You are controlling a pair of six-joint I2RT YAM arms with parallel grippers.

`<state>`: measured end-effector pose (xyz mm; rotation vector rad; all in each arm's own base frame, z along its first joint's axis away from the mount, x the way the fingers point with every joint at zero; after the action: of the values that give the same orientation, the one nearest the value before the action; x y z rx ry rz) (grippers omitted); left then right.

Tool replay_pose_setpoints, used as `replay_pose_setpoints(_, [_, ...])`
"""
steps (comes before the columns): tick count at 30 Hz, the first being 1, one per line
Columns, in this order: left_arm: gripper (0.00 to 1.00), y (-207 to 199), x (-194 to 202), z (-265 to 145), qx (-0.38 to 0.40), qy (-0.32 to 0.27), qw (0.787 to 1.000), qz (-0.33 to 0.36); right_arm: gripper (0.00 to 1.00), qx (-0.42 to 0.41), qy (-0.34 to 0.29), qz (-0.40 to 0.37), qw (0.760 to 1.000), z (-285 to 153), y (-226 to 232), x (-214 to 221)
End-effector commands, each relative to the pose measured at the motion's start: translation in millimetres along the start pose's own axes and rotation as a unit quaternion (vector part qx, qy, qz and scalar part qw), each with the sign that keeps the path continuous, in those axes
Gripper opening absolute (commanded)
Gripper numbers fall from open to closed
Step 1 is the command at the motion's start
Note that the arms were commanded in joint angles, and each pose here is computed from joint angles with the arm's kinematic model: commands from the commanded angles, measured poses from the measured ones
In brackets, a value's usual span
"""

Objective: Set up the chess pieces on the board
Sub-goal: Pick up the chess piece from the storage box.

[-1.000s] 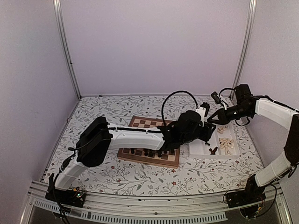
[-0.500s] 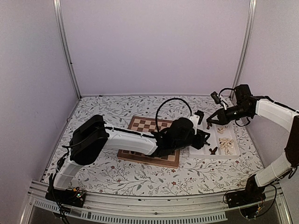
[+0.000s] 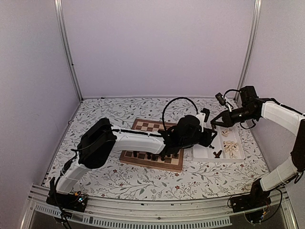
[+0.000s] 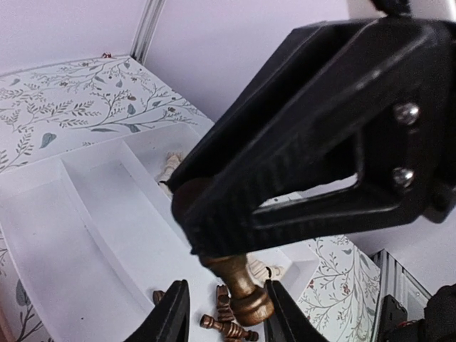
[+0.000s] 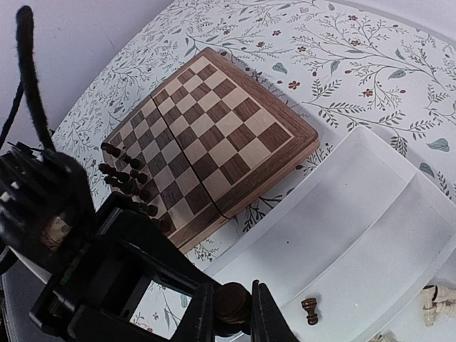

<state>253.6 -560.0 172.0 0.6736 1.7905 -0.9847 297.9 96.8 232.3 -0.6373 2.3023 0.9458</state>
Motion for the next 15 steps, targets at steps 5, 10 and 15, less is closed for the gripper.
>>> replay_pose_setpoints(5, [0.34, 13, 1, 8, -0.004, 0.005, 1.0, -0.017, 0.08, -0.015, -0.011, -0.009, 1.0, -3, 8, -1])
replay_pose_setpoints(10, [0.33, 13, -1, 8, 0.007, 0.002, 1.0, -0.014, 0.08, -0.014, -0.01, -0.011, 1.0, -3, 7, 0])
replay_pose_setpoints(15, [0.38, 0, -5, 7, 0.036, -0.001, 0.999, -0.004, 0.08, -0.007, -0.01, -0.011, 1.0, -3, 6, 0])
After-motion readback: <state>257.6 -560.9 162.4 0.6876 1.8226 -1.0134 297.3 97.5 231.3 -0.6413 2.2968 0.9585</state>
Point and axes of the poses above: each gripper's point midway between its finger pads, its own z axis out along the fingers, its own y axis along the line the jaws close on, x = y × z, the point moved 9 cm from there along -z, back along the fingers, and after that the axes turned 7 degrees about z, right-handed, at the moved point
